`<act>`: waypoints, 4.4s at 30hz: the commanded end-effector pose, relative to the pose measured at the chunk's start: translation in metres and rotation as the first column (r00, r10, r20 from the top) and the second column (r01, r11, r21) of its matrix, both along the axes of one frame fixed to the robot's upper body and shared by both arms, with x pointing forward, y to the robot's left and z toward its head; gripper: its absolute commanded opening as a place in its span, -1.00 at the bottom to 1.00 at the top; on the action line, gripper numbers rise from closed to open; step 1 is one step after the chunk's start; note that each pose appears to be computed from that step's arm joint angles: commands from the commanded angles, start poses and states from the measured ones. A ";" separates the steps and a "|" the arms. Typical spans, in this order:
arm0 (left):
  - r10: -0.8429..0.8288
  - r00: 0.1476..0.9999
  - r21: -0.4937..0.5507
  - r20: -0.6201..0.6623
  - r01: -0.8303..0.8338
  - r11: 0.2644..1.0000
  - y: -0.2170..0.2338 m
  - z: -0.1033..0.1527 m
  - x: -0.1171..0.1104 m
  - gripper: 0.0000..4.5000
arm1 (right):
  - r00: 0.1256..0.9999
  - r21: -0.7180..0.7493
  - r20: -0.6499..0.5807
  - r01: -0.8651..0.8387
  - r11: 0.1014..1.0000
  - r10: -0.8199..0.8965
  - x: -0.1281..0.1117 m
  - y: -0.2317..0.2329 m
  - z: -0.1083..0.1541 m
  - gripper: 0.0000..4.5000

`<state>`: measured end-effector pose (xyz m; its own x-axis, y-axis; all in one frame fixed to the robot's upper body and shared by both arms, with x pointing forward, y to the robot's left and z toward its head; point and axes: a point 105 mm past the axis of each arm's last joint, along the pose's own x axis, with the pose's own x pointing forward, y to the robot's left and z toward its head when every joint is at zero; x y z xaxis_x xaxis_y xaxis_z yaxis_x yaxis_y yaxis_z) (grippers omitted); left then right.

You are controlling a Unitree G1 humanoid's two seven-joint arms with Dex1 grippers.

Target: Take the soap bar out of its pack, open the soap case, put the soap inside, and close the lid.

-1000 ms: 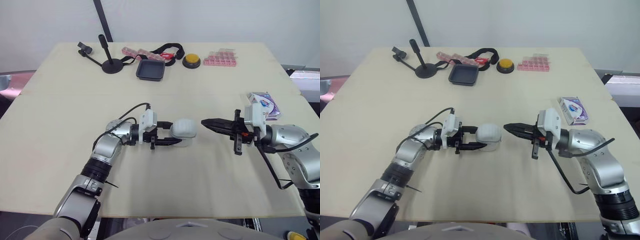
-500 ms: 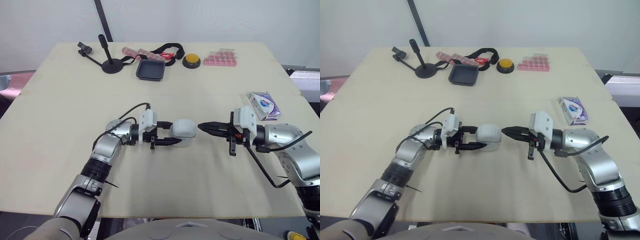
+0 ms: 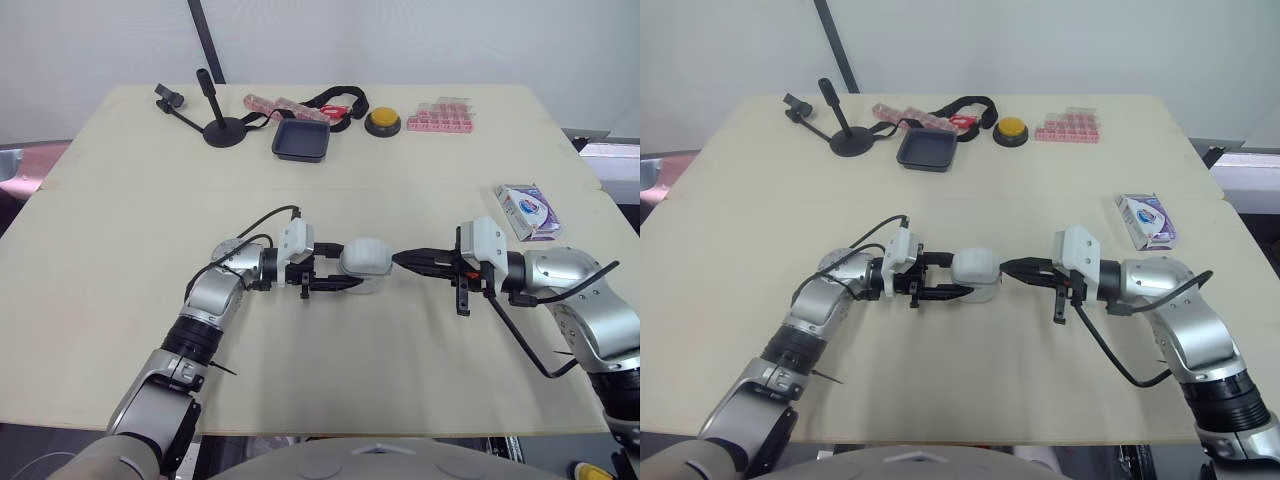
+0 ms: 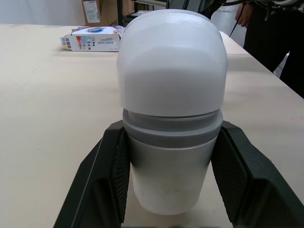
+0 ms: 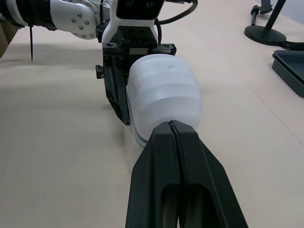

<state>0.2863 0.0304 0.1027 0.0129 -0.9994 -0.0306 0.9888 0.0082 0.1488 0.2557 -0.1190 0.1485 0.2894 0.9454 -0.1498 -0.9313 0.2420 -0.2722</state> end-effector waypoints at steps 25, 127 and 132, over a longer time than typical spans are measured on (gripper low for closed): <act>-0.009 1.000 0.031 0.006 0.009 0.999 0.001 -0.004 -0.002 -0.14 | 0.990 0.051 0.128 0.059 0.997 -0.065 0.019 -0.013 0.039 -0.99; 0.210 0.558 0.262 -0.803 0.013 0.965 0.032 -0.018 -0.025 -0.14 | 0.989 0.104 0.094 -0.119 0.987 0.110 -0.036 0.002 -0.004 0.97; 0.285 0.422 0.312 -0.860 -0.005 0.950 0.032 -0.026 -0.023 -0.14 | 0.990 0.098 0.088 -0.122 0.988 0.114 -0.035 0.003 -0.004 0.97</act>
